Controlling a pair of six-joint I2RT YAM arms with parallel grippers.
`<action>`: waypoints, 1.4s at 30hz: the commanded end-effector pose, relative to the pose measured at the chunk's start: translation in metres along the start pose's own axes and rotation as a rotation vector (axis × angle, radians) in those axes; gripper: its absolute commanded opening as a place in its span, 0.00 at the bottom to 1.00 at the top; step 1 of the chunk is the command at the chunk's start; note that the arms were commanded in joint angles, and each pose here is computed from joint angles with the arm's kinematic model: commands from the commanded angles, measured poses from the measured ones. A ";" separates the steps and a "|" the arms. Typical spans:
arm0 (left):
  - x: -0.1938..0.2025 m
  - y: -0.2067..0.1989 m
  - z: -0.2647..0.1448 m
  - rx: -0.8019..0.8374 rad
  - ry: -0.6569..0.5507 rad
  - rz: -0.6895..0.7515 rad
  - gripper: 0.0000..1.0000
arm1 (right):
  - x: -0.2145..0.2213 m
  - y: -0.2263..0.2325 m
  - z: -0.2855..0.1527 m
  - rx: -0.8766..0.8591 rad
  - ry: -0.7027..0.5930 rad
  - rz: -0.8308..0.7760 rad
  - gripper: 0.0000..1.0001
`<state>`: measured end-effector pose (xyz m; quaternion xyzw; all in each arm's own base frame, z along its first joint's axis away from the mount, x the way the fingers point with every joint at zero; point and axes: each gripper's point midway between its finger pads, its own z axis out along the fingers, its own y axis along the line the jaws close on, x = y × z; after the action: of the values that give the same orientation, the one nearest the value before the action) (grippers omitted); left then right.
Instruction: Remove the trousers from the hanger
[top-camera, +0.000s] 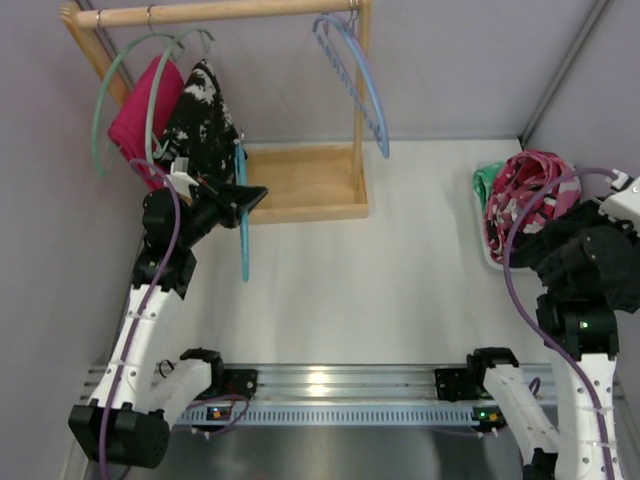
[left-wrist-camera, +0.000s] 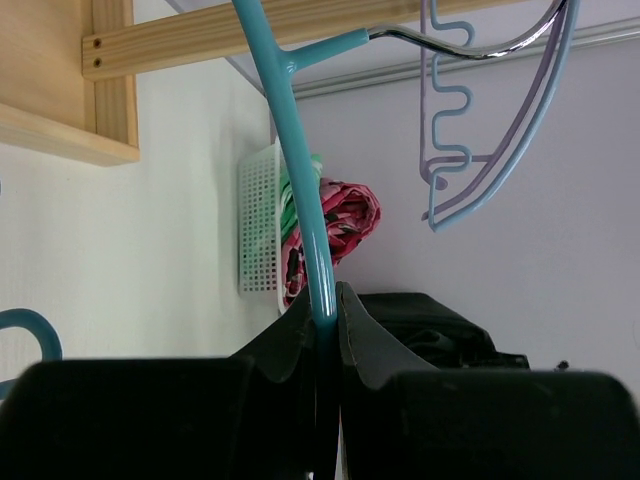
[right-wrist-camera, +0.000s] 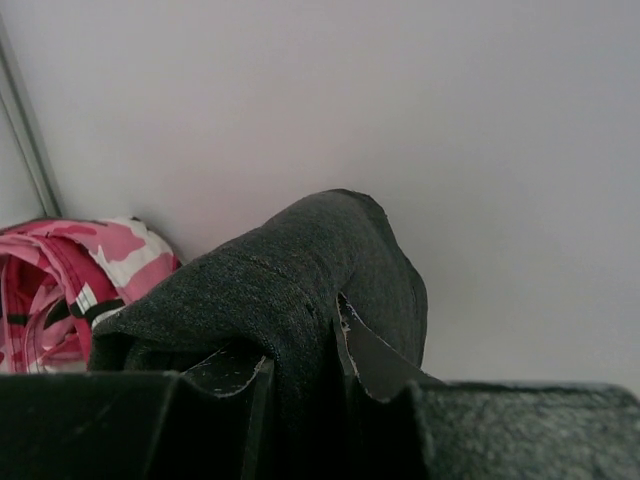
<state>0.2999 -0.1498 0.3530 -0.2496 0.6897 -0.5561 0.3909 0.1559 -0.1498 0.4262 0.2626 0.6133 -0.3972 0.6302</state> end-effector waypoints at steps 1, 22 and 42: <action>0.001 -0.030 -0.009 0.117 -0.012 0.065 0.00 | -0.026 0.007 0.012 0.030 -0.089 0.103 0.00; 0.011 -0.046 -0.017 0.185 0.041 0.132 0.00 | 0.045 0.165 0.162 -0.255 0.049 0.040 0.00; 0.018 -0.056 -0.027 0.228 0.053 0.229 0.00 | 0.188 0.242 0.122 -0.600 0.441 -0.052 0.30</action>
<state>0.2744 -0.1614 0.3704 -0.1700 0.6885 -0.5771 0.4050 0.4241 -0.1688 0.2224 0.1388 0.8080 -0.1908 0.5399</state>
